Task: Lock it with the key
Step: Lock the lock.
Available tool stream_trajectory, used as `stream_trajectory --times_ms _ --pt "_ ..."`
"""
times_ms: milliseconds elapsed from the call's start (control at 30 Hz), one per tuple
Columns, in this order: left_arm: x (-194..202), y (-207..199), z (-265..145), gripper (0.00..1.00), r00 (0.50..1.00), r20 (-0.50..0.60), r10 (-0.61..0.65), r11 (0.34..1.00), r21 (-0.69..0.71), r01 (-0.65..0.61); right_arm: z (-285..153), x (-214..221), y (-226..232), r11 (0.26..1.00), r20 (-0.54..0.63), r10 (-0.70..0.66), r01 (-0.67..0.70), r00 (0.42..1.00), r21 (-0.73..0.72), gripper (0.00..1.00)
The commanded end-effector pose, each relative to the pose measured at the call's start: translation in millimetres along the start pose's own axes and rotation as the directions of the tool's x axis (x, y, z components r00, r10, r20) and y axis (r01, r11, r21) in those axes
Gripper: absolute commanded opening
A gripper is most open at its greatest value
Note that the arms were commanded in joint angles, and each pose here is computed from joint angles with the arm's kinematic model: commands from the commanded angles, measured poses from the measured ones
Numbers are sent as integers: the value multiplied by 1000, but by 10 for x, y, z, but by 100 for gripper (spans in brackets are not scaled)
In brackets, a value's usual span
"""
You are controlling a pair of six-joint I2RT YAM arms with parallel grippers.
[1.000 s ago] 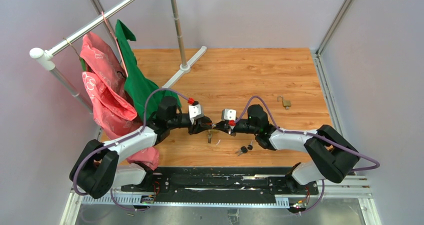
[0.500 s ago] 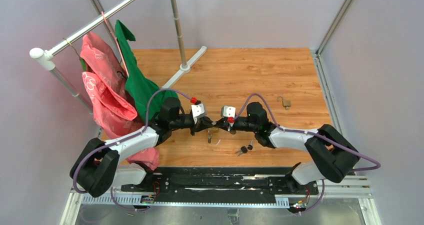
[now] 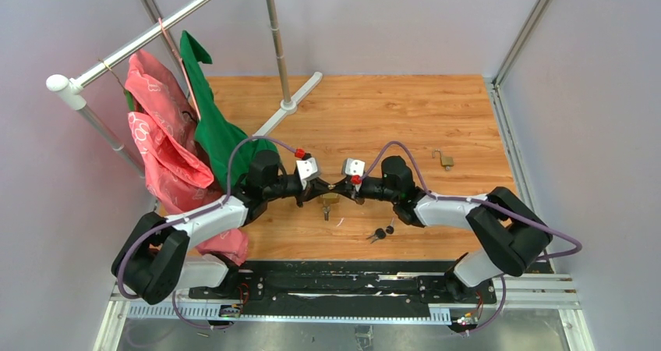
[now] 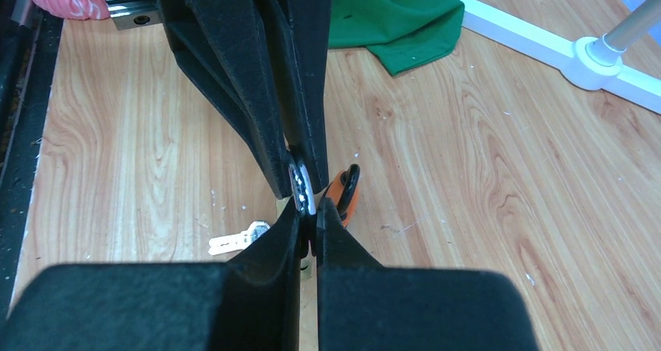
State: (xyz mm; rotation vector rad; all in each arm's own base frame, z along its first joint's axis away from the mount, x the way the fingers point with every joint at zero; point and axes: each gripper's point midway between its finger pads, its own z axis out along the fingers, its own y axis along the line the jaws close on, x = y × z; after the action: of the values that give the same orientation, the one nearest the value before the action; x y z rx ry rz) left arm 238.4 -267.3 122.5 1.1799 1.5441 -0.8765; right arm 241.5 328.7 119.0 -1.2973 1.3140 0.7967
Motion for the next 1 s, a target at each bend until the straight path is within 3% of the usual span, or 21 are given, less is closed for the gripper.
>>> stream_trajectory --times_ms 0,100,233,467,967 --pt "428 154 -64 0 980 -137 -147 984 -121 131 -143 894 429 982 -273 143 -170 951 -77 0" --pt "632 186 -125 0 926 -162 -341 930 -199 308 -126 975 478 979 -292 150 -182 944 -87 0" --pt "858 110 -167 0 893 -182 -411 901 -228 368 -112 1074 560 979 -327 137 -178 935 -101 0" --pt "1323 -23 -259 0 781 -223 -583 798 -340 498 -124 1050 685 977 -356 110 -166 928 -133 0" --pt "1390 69 -346 0 779 -163 -605 747 -455 485 -192 1308 925 973 -450 84 -171 889 -157 0"
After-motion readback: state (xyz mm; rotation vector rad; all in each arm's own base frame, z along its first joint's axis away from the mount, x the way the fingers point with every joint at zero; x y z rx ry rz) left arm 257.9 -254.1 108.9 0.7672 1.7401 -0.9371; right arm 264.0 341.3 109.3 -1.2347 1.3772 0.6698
